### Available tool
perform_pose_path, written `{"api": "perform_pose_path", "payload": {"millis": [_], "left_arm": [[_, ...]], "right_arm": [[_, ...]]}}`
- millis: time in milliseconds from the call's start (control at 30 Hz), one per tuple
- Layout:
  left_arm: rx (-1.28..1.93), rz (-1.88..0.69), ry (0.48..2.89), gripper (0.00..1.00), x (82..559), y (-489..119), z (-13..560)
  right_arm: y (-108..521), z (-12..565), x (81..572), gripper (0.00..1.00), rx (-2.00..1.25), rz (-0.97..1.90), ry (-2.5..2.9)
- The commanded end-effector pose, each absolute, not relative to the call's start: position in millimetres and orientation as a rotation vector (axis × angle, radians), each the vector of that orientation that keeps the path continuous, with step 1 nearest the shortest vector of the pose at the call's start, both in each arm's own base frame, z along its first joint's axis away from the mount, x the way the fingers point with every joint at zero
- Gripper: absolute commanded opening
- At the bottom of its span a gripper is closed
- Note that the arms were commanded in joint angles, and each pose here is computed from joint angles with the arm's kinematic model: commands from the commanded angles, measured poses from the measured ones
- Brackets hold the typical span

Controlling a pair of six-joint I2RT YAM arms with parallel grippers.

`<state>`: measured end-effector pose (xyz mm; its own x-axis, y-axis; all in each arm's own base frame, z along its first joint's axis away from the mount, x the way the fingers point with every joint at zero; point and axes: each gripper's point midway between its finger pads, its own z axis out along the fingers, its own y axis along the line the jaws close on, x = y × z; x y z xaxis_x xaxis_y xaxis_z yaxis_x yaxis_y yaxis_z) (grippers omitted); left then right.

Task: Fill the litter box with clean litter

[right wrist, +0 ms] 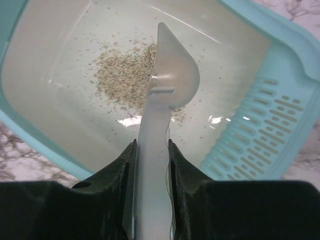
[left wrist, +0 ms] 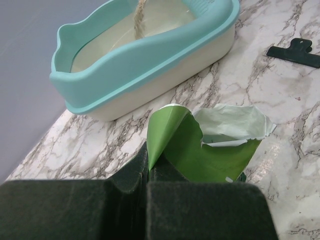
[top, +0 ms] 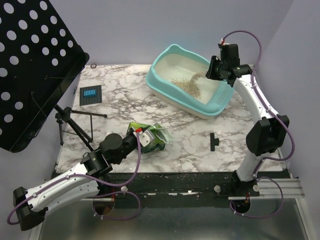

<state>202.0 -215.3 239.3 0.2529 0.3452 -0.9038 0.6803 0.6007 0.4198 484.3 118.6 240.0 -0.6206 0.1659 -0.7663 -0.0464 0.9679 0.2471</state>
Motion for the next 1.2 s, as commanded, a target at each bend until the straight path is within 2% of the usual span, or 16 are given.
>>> {"api": "perform_pose_path", "payload": {"millis": [0, 133, 500, 733, 933, 1167], "left_arm": [[0.921, -0.267, 1.365, 0.00, 206, -211, 249], [0.920, -0.264, 1.367, 0.00, 207, -210, 249], [0.918, -0.269, 1.364, 0.00, 206, -211, 251], [0.908, -0.268, 1.359, 0.00, 206, -209, 254], [0.918, -0.247, 1.380, 0.00, 207, -207, 248], [0.915, -0.232, 1.388, 0.00, 209, -205, 248]], "right_arm": [[97, 233, 469, 0.00, -0.101, -0.056, 2.337], [108, 243, 459, 0.00, -0.174, -0.171, 2.323], [134, 302, 404, 0.00, -0.215, -0.089, 2.211], [178, 338, 331, 0.00, -0.312, 0.327, 2.102], [201, 332, 260, 0.00, -0.491, 0.627, 2.161], [200, 325, 192, 0.00, -0.582, 0.848, 2.193]]}}
